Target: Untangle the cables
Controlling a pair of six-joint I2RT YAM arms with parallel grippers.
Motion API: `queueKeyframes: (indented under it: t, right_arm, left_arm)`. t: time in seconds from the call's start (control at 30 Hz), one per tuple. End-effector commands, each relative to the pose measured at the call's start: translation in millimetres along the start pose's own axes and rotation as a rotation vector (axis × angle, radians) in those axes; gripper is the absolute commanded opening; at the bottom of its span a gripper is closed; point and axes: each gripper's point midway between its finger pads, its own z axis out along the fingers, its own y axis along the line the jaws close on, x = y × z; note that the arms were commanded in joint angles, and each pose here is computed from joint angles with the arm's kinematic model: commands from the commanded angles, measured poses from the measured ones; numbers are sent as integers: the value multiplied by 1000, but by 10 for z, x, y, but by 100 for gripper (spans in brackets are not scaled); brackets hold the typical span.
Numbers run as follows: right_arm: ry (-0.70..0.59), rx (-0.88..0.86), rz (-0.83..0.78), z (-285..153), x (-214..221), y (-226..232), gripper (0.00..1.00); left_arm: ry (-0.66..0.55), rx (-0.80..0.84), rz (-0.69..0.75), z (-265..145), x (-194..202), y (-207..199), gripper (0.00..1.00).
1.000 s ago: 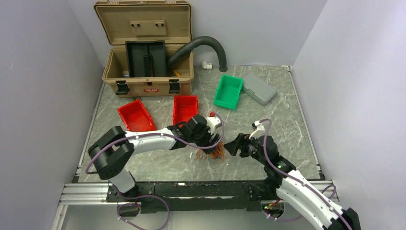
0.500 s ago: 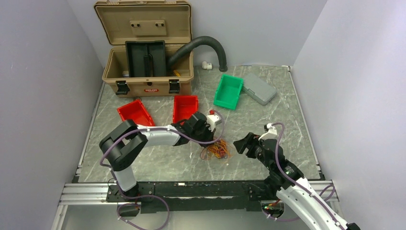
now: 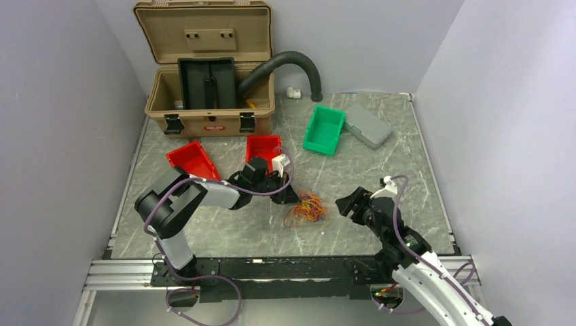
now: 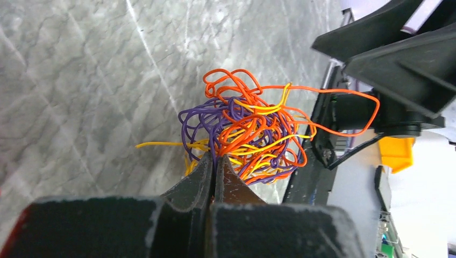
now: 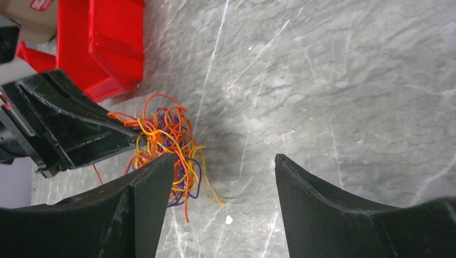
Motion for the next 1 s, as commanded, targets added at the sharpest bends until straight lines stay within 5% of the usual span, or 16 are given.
queueKeyframes:
  t: [0.0,0.27,0.5,0.83,0.97]
  right_arm:
    - [71,-104,-14,90,157,185,71]
    - [155,-241,20,200,468,302,66]
    - [125,-643,-82,-59,448,880,64]
    - [82,-719,-156,-89,324,1074,64]
    - [82,-709,-159,-47,298,1098,41]
  left_arm:
    - [-82,143,-2,-41,-248,-375,0]
    - [-108,93,-11,-112,-314,-374,0]
    - [-101,117,-56,-96,-380,-454,0]
    - [-79,119,-34,-103,-385,-619,0]
    - [-70,129,-27,-88,-365,-691,0]
